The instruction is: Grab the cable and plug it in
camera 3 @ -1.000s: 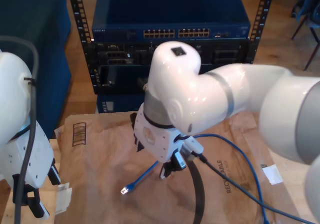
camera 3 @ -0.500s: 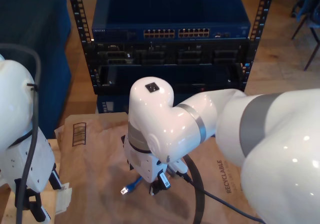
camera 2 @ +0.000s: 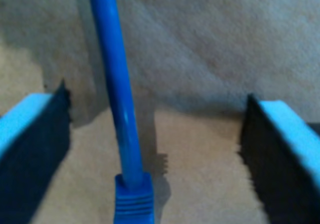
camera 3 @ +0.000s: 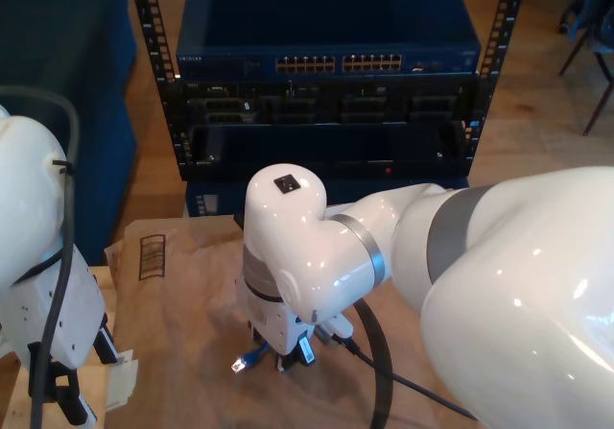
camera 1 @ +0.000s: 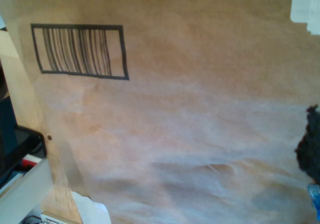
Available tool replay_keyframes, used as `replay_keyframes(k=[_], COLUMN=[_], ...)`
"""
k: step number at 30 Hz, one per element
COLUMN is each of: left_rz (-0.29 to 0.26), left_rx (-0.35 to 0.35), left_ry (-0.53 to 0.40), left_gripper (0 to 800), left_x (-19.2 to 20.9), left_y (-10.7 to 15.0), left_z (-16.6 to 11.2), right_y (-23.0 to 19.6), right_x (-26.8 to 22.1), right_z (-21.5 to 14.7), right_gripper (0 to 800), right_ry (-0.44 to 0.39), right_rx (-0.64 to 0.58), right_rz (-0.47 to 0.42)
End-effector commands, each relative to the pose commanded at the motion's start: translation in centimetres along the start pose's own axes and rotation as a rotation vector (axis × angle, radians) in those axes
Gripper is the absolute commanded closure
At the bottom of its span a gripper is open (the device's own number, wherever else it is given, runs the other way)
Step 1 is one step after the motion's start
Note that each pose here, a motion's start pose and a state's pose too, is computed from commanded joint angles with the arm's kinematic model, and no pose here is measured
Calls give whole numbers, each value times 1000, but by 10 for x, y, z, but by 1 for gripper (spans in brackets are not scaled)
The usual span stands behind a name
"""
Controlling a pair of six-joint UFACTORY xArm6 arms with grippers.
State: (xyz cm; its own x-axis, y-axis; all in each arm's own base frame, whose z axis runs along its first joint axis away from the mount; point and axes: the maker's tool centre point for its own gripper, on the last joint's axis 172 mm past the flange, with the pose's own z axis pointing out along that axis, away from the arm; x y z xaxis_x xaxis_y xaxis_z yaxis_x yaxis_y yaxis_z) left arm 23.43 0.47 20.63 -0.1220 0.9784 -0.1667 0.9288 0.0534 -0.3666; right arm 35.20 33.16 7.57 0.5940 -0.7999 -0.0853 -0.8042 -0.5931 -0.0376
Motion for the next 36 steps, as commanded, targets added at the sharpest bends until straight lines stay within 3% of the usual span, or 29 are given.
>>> replay_keyframes(k=[8,14,21,24,29,32,36], left_rz=[0,1,4,12,34,36,71], left_rx=[2,-3,-12,-31,-111,-124,-153], left_ry=[0,0,0,-19,-193,-238,-319], left_gripper=[0,0,0,0,0,0,0], left_x=[0,0,-2,-11,-62,-76,-118], left_y=[0,0,1,6,28,43,64], left_z=[0,-3,-7,-14,-49,-66,-90], right_y=[0,-3,-11,-12,16,40,46], right_x=[0,1,8,47,108,134,144], right_z=[0,1,-20,-61,-124,-154,-202], right_gripper=[530,759,798,798,798,799,799], right_ry=[0,1,-4,-9,-16,-42,-121], right_rx=[2,20,58,94,93,71,85], right_rz=[0,1,19,131,324,464,558])
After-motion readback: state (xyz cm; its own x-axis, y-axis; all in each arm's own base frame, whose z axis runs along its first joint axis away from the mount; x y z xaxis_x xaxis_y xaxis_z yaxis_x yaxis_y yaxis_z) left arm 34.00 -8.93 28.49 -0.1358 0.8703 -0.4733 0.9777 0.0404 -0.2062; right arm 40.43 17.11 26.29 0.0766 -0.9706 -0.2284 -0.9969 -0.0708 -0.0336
